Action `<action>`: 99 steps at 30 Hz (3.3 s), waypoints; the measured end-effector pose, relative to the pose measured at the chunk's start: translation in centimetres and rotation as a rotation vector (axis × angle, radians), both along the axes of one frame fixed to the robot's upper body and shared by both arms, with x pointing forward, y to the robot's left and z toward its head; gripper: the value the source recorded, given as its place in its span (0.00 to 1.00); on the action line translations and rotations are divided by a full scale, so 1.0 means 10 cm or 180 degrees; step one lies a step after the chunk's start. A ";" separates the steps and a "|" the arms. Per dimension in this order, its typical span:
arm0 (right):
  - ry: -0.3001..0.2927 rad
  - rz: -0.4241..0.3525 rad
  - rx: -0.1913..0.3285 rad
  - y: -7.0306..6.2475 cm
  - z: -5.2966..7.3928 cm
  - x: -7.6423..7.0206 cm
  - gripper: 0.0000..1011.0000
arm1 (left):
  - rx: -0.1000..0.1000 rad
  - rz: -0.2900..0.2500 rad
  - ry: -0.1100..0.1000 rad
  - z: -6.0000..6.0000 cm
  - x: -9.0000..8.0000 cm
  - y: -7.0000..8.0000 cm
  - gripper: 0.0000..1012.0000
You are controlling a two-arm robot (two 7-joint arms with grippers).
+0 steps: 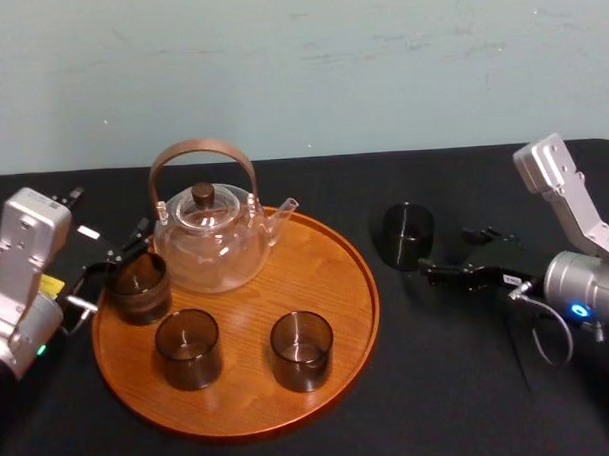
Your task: Pick up the glass from the table and place it on the tray.
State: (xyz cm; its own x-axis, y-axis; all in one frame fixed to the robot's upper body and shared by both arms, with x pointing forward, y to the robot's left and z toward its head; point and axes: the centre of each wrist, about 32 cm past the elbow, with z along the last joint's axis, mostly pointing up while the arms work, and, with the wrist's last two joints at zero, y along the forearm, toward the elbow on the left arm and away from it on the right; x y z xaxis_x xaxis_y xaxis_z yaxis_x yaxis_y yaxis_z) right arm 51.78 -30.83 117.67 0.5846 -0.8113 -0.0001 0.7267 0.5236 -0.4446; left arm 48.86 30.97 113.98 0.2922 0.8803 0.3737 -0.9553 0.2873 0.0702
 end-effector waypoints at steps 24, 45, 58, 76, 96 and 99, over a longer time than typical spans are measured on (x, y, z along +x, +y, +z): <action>0.0086 -0.0016 0.0074 0.11 -0.10 0.36 0.99 | 0.0000 0.0000 0.0000 0.00 0.00 0.00 0.99; 0.0102 0.0016 0.0050 0.20 -0.13 0.57 0.99 | 0.0000 0.0000 0.0000 0.00 0.00 0.00 0.99; 0.0124 0.0051 0.0035 0.25 -0.15 0.66 0.99 | 0.0000 0.0000 0.0000 0.00 0.00 0.00 0.99; 0.0152 0.0042 0.0001 0.28 -0.17 0.69 0.99 | 0.0000 0.0000 0.0000 0.00 0.00 0.00 0.99; 0.0153 0.0041 0.0010 0.27 -0.17 0.69 0.90 | 0.0000 0.0000 0.0000 0.00 0.00 0.00 0.99; 0.0153 0.0041 0.0011 0.27 -0.17 0.69 0.90 | 0.0000 0.0000 0.0000 0.00 0.00 0.00 0.99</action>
State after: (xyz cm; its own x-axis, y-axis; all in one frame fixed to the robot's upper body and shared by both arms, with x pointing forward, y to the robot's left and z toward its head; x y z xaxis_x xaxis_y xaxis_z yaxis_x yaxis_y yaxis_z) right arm 58.64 -28.10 115.98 0.5942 -0.8037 -0.0312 0.6978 0.5343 -0.4771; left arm 48.86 30.97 113.98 0.2923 0.8803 0.3737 -0.9553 0.2873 0.0703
